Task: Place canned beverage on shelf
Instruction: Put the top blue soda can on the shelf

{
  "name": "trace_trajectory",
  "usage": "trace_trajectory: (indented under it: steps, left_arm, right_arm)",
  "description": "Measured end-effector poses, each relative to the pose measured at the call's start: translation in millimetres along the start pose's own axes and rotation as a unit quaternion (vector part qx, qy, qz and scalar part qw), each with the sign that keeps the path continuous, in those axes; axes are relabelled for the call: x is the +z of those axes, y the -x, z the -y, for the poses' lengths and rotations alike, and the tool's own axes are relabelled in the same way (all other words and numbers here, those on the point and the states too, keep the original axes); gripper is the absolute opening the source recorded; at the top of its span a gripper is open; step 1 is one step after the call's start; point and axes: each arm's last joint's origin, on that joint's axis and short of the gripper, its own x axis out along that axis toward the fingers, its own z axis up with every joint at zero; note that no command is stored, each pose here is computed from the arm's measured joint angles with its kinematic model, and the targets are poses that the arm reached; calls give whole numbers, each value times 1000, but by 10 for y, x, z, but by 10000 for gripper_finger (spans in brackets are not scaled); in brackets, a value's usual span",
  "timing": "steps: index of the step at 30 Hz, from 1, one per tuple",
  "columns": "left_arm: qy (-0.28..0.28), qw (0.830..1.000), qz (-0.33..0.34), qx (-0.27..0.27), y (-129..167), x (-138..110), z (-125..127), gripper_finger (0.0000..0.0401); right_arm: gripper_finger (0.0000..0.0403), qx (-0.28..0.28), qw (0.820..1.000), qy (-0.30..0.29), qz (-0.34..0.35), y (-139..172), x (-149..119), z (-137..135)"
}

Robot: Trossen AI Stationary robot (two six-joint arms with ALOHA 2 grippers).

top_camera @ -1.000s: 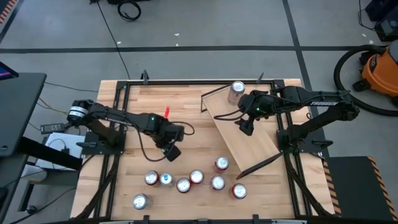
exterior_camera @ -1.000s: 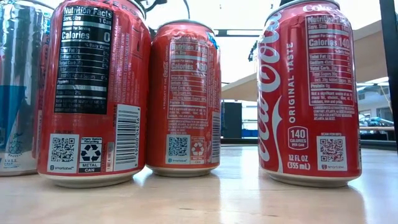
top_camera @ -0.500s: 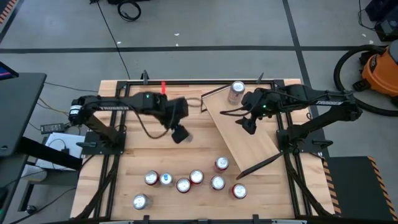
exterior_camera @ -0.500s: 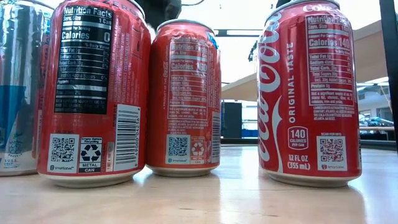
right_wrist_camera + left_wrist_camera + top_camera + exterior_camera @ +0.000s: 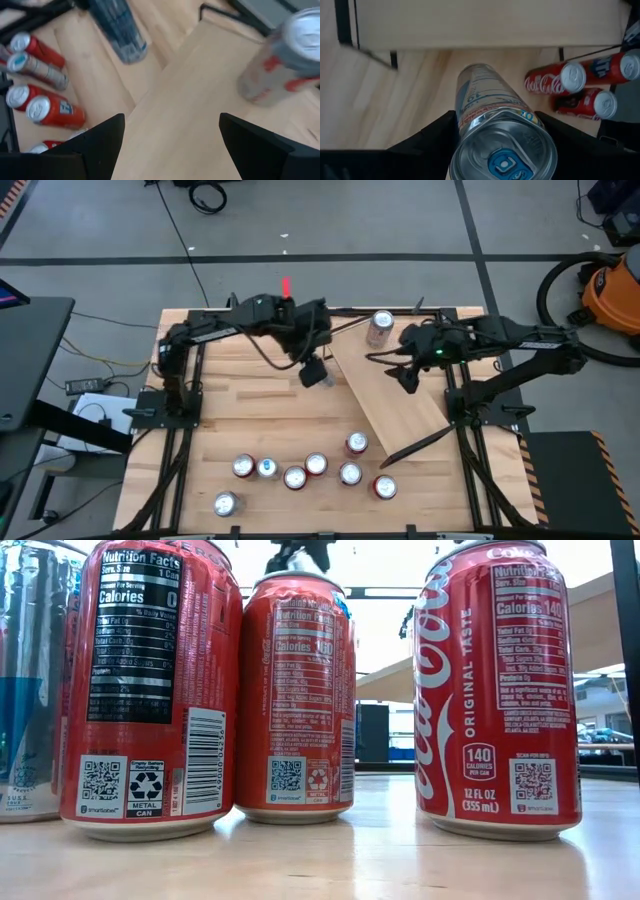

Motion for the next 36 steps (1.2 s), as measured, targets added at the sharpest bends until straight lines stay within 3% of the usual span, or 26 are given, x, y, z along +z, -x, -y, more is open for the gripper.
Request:
trace_trajectory:
  steps: [10, 15, 21, 29, 36]
  left_arm:
    - [-32, 994, 100, -17, -13, 344, 24, 253]
    - [-40, 990, 135, -25, 1, 409, 45, 253]
    - [-85, 983, 160, -25, 13, 451, 74, 254]
    - [-184, 968, 171, -18, 52, 439, 158, 254]
    - [-225, 955, 191, -7, 59, 461, 214, 254]
  right_arm:
    - [334, -6, 1000, -29, 5, 160, -88, 62]
    - [334, -47, 996, 41, 70, 124, -76, -56]
    - [334, -43, 981, 153, 109, -149, -5, -244]
    - [340, -39, 971, 199, 124, -292, 102, -310]
    - [366, -24, 975, 196, 102, -394, 150, -265]
